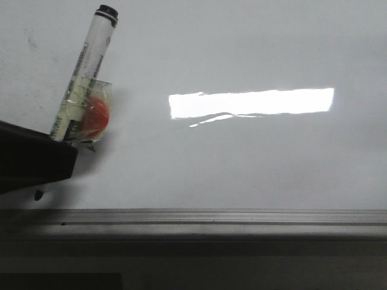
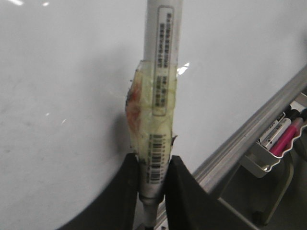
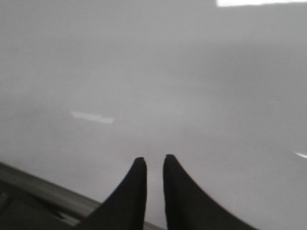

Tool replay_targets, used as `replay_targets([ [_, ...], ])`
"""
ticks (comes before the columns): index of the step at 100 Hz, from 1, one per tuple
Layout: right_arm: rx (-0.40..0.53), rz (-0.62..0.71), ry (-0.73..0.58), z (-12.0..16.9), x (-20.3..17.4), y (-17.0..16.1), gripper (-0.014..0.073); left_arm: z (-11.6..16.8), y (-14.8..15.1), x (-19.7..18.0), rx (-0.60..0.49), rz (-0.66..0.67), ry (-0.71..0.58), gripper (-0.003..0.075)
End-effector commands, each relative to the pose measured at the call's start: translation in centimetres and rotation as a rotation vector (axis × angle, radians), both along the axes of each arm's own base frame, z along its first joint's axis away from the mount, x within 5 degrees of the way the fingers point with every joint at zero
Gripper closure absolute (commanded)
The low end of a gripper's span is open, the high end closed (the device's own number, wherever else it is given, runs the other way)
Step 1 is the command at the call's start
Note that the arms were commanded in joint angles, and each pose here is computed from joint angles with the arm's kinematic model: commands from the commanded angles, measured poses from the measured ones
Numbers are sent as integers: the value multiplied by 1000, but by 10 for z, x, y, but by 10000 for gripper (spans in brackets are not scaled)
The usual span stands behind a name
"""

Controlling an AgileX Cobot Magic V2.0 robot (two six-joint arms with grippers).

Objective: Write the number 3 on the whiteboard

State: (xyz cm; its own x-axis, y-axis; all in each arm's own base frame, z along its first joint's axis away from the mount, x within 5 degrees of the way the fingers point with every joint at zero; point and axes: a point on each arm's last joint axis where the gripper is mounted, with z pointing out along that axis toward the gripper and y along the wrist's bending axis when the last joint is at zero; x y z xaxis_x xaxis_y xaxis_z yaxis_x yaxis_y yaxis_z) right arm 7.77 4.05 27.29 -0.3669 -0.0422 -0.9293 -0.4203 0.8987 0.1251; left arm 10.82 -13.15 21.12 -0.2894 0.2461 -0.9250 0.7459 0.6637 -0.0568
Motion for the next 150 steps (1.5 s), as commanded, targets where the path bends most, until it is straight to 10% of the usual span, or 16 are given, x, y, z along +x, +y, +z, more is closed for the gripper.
replay_targets([
  [1, -10, 101, -57, 18, 7, 12, 337, 16, -5, 1, -26, -60, -141, 741],
  [44, -59, 532, -134, 45, 21, 95, 243, 23, -15, -10, 78, -312, -449, 741],
  [111, -85, 604, -110, 48, 47, 164, 248, 18, -17, -9, 121, -339, -460, 741],
  [121, -101, 612, -88, 44, 48, 166, 351, 18, -17, -9, 118, -340, -462, 740],
  [133, -127, 622, -53, 39, 48, 167, 666, 18, -17, -9, 118, -340, -462, 720],
  [150, -131, 623, -48, 38, 48, 167, 660, 19, -17, -8, 97, -321, -450, 473],
])
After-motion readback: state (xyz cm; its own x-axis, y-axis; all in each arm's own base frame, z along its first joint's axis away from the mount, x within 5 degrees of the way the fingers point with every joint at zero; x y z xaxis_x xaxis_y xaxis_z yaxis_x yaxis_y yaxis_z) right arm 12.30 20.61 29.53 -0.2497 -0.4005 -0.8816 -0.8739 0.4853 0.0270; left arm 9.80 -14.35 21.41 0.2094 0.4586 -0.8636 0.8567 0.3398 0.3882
